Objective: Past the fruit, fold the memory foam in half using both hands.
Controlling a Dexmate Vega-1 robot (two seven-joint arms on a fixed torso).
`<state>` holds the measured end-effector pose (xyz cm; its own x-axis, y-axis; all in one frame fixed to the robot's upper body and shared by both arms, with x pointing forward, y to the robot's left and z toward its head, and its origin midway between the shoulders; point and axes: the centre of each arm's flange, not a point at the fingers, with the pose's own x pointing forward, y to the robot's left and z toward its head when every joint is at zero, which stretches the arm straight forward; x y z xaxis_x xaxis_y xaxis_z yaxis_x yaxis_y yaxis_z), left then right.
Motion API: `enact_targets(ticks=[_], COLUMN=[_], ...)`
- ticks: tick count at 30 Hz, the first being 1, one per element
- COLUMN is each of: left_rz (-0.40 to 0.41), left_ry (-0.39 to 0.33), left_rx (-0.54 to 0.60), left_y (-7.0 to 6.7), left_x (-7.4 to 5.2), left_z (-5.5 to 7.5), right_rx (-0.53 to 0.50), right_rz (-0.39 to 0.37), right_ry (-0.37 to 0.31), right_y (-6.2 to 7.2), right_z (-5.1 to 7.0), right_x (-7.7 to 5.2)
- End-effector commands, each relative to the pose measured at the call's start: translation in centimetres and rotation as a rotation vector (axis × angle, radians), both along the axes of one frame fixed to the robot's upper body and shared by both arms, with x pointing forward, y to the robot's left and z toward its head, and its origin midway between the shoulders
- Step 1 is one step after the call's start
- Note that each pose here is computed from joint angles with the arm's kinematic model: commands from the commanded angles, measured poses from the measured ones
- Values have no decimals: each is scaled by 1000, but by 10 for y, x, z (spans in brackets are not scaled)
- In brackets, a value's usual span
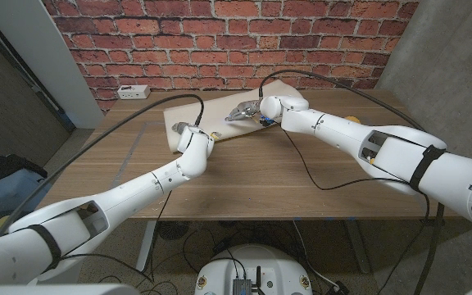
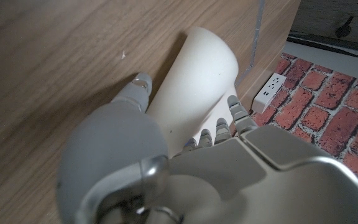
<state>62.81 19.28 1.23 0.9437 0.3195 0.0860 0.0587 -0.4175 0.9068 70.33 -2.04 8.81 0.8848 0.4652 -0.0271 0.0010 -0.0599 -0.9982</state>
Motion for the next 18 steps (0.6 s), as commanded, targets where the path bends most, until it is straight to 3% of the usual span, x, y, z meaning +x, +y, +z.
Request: enact_targets(ticks=[1,6,9,12,14,18], left_rz=[9,-37,-81,-149,-228,-283], left_ry=[-170,-394,-469,-498,-465,-430], left_rx=[34,63,119,174,209,264], left_y=[3,12,16,22,29,39], left_x=[5,3,1,-3,-9,-20], left_z=[-13,-12,-12,-12,-10,-7], right_rx=[-1,8,20,35,56,74], right_rz=[6,2,-6,-20,-34,-61], right_ry=[2,2,7,4,7,1], right_y=[0,-2,-6,-11,-17,-26], right_z=[-1,0,1,1,3,4], right_x=[1,2,3,5,7,10])
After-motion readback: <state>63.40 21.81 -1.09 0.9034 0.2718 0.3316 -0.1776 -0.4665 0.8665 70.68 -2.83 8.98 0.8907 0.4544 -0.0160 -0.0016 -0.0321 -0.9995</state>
